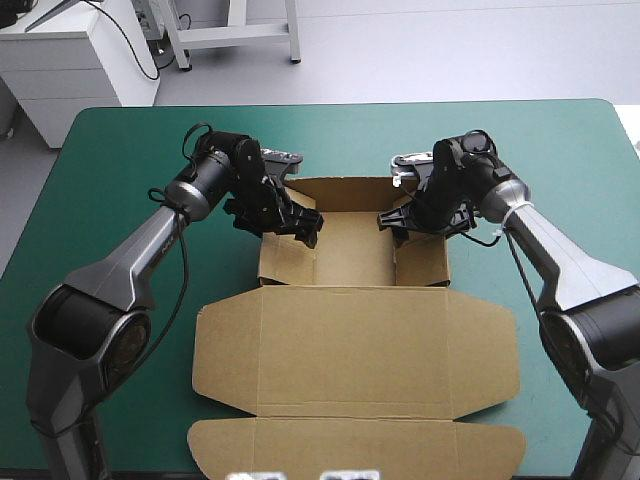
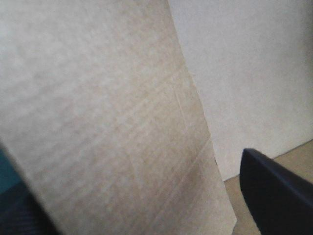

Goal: Fold the box

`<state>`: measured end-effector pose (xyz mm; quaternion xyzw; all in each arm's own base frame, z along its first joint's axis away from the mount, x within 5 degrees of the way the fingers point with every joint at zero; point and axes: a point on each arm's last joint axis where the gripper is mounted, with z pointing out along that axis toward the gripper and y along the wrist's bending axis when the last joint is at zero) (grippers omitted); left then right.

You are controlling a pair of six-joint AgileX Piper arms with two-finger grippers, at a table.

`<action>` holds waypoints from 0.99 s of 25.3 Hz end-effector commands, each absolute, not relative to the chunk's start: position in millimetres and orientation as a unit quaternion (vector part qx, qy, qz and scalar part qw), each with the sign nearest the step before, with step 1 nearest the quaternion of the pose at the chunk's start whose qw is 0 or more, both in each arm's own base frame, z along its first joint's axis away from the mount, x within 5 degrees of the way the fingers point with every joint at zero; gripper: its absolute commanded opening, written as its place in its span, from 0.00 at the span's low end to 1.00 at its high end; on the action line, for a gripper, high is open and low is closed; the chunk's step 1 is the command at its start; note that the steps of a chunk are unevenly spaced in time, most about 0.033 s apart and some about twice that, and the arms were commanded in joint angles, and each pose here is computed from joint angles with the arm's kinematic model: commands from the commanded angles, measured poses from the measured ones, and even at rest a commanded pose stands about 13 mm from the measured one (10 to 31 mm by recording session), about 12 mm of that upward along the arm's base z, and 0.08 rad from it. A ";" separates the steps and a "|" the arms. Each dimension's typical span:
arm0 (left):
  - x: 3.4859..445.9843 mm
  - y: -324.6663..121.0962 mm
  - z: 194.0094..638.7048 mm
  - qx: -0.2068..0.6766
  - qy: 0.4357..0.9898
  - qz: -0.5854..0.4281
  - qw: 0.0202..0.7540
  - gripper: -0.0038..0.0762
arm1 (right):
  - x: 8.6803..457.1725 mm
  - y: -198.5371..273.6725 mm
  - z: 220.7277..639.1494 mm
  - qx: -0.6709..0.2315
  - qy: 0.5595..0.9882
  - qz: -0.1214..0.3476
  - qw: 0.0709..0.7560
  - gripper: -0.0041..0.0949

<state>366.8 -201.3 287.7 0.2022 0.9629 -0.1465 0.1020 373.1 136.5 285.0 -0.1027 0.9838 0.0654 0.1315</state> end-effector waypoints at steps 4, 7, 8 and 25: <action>340.2 -180.7 358.9 0.217 0.953 -0.111 0.182 0.86 | 348.6 119.0 353.8 -0.103 0.966 0.059 0.228 0.78; 331.3 -174.3 375.6 0.218 0.948 -0.106 0.206 0.86 | 342.3 116.7 364.5 -0.106 0.962 0.060 0.243 0.78; 326.9 -171.0 383.3 0.218 0.946 -0.102 0.217 0.86 | 338.1 115.8 370.5 -0.106 0.960 0.065 0.249 0.78; 187.7 -98.6 505.8 0.293 0.854 -0.087 0.421 0.04 | 308.5 107.4 410.4 -0.113 0.942 0.083 0.305 0.78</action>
